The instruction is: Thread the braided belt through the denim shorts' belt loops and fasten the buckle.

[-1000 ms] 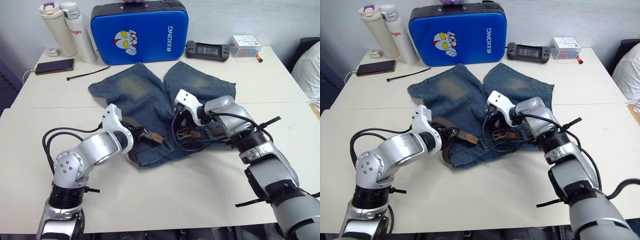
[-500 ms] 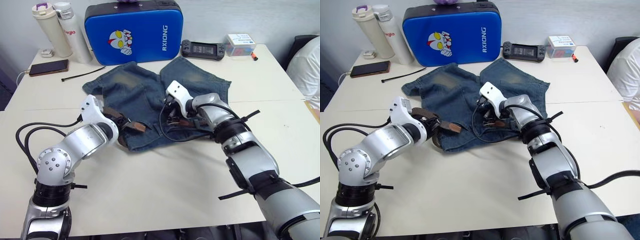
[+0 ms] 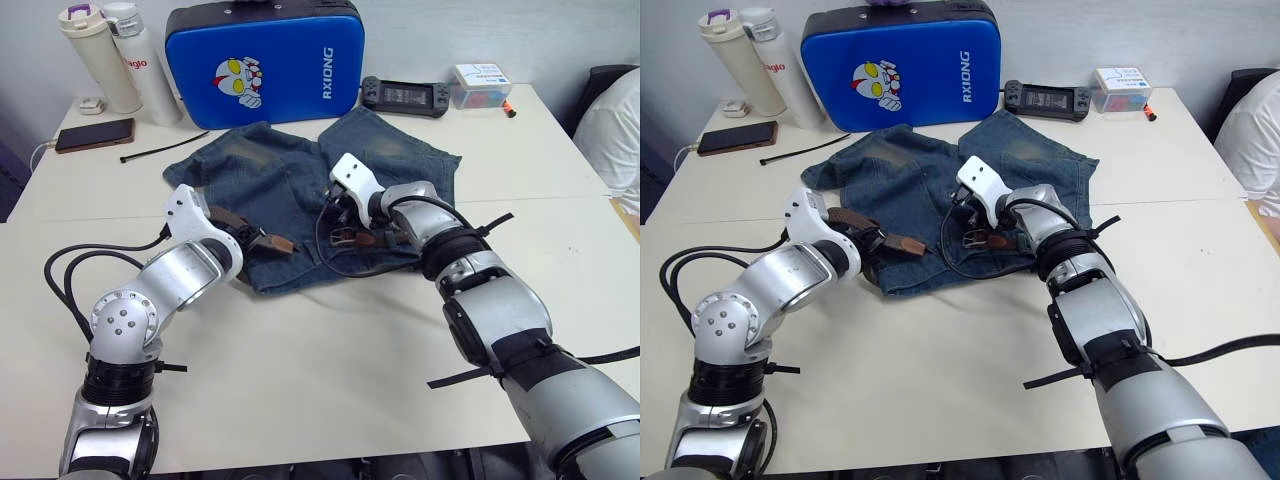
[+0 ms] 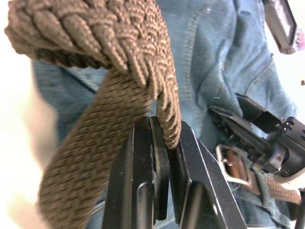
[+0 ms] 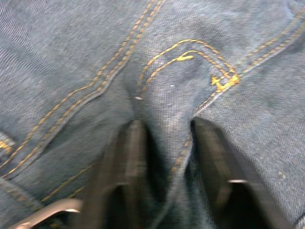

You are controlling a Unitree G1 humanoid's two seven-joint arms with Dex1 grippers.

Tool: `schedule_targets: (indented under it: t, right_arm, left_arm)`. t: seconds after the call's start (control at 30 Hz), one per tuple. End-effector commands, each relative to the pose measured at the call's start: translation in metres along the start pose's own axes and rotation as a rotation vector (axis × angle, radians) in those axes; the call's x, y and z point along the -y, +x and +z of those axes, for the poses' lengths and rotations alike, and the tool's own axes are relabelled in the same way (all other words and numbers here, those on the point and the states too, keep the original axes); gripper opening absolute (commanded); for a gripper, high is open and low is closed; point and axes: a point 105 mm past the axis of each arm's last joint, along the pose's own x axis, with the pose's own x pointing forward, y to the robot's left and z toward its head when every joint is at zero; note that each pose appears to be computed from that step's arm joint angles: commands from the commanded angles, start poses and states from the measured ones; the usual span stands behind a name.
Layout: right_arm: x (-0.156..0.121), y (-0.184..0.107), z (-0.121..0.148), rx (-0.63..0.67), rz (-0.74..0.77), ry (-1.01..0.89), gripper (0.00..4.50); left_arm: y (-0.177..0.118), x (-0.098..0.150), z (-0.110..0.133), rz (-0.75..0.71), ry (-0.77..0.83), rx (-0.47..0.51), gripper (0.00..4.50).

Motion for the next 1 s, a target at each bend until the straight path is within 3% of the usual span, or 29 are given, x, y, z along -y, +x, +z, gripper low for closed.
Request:
schedule_targets:
  t: [0.03, 0.07, 0.2, 0.3, 0.5, 0.73, 0.87, 1.0]
  right_arm:
    - [0.01, -0.028, 0.042, 0.127, 0.028, -0.02, 4.04]
    - [0.01, -0.036, 0.047, 0.144, 0.037, -0.046, 4.44]
    - [-0.008, -0.068, 0.062, 0.232, 0.112, -0.297, 4.44]
    - [-0.036, -0.085, 0.053, 0.242, 0.18, -0.515, 4.44]
    - [-0.069, -0.079, 0.034, 0.241, 0.135, -0.665, 4.44]
    - [-0.068, -0.066, 0.046, 0.309, -0.032, -0.794, 4.44]
    - [-0.071, -0.059, 0.046, 0.319, -0.036, -0.777, 3.38]
    - [-0.073, -0.056, 0.047, 0.329, -0.041, -0.778, 1.43]
  left_arm:
    - [-0.007, 0.016, 0.008, -0.083, 0.014, 0.037, 0.0]
    - [-0.008, 0.017, 0.008, -0.091, -0.005, 0.034, 0.0]
    - [-0.008, 0.021, 0.009, -0.135, -0.081, 0.017, 0.0]
    - [-0.007, 0.026, 0.01, -0.16, -0.16, 0.003, 0.0]
    - [-0.001, 0.034, -0.002, -0.157, -0.282, -0.097, 0.0]
    - [0.005, 0.051, -0.001, -0.184, -0.27, -0.135, 0.0]
    - [0.006, 0.057, 0.002, -0.196, -0.27, -0.14, 0.0]
    - [0.006, 0.057, 0.001, -0.194, -0.26, -0.146, 0.0]
